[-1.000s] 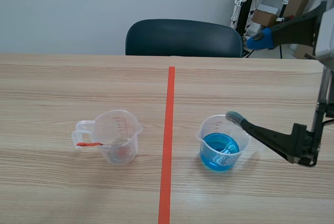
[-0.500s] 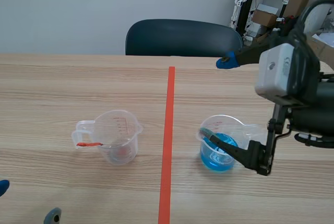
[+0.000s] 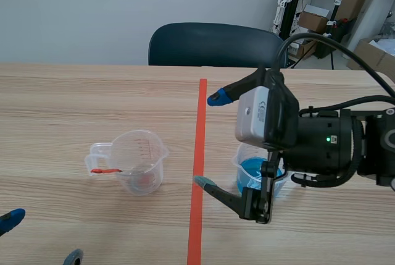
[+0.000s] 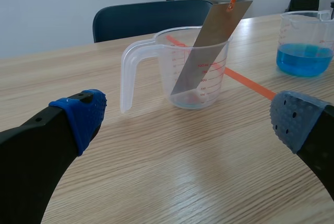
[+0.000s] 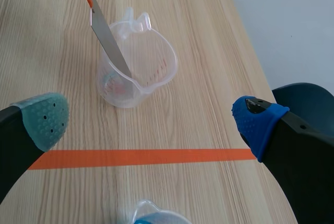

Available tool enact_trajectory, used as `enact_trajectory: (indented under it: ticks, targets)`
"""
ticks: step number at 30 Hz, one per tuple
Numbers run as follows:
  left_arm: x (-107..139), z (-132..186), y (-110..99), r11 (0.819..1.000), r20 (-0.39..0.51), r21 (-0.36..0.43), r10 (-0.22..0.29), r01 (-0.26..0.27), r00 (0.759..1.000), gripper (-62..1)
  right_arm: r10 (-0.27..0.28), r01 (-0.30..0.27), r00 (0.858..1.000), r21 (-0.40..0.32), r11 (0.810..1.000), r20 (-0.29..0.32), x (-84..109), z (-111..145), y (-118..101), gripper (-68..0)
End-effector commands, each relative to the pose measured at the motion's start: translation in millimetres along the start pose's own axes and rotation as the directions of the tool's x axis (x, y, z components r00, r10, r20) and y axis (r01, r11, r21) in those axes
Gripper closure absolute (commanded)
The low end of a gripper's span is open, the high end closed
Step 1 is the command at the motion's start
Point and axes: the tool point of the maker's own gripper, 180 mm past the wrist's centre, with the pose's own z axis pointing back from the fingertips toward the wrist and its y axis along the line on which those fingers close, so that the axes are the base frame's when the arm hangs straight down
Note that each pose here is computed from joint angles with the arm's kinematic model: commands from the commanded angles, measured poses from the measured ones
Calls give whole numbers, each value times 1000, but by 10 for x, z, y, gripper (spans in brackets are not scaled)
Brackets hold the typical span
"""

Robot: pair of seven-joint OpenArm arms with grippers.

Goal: Do the redox reaction experiment. lift the metal plate out of the left beaker

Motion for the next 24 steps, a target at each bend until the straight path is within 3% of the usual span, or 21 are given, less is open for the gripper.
enact_trajectory:
  ticks: [1,24]
  targets:
    - [111,-8,42,1000,54,2,-14,14,998,-623,13,-13,1000,-9,1000,22,50,-53,-74,-679]
    - [112,-9,44,1000,55,3,-16,16,998,-623,28,-40,997,175,984,70,151,-768,366,-679]
